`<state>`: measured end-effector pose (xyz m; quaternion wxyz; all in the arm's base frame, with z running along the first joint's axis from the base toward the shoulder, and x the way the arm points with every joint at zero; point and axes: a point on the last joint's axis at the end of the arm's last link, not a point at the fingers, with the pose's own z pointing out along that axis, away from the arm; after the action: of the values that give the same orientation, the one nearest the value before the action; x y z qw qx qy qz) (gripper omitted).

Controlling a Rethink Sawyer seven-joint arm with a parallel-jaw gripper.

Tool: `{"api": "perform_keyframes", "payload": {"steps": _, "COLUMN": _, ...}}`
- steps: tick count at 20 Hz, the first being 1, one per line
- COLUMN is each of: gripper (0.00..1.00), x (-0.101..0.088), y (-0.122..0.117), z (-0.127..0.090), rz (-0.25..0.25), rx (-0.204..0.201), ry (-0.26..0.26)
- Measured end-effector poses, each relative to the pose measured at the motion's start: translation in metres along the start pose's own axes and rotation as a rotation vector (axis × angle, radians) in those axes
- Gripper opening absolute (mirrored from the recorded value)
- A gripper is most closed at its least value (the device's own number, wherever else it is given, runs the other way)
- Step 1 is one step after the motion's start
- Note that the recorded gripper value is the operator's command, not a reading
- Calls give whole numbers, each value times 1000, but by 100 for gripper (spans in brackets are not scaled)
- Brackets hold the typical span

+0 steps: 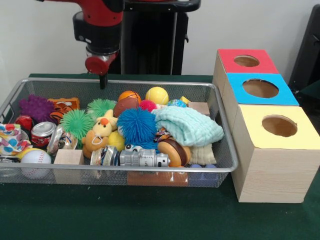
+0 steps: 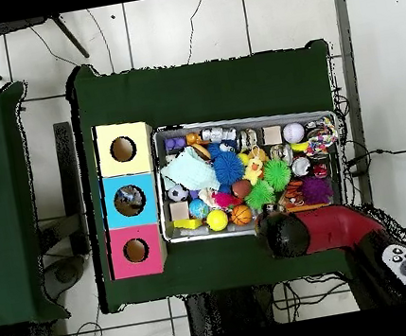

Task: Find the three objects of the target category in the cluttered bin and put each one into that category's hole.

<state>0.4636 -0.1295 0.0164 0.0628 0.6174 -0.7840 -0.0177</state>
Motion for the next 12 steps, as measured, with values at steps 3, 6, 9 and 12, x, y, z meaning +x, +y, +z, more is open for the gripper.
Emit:
{"api": "perform_keyframes", "payload": {"steps": 3, "gripper": 0, "x": 5, "y": 0, "z": -29, "rz": 25, "rx": -43, "ry": 39}}
{"api": "perform_keyframes", "payload": {"steps": 6, "gripper": 0, "x": 6, "y": -4, "z": -52, "rz": 43, "rx": -53, "ry": 62}}
{"api": "perform_keyframes", "payload": {"steps": 9, "gripper": 0, "x": 7, "y": -8, "z": -63, "rz": 52, "rx": -38, "ry": 67}}
{"api": "perform_keyframes", "payload": {"steps": 12, "gripper": 0, "x": 8, "y": -11, "z": -67, "rz": 57, "rx": -28, "ry": 69}}
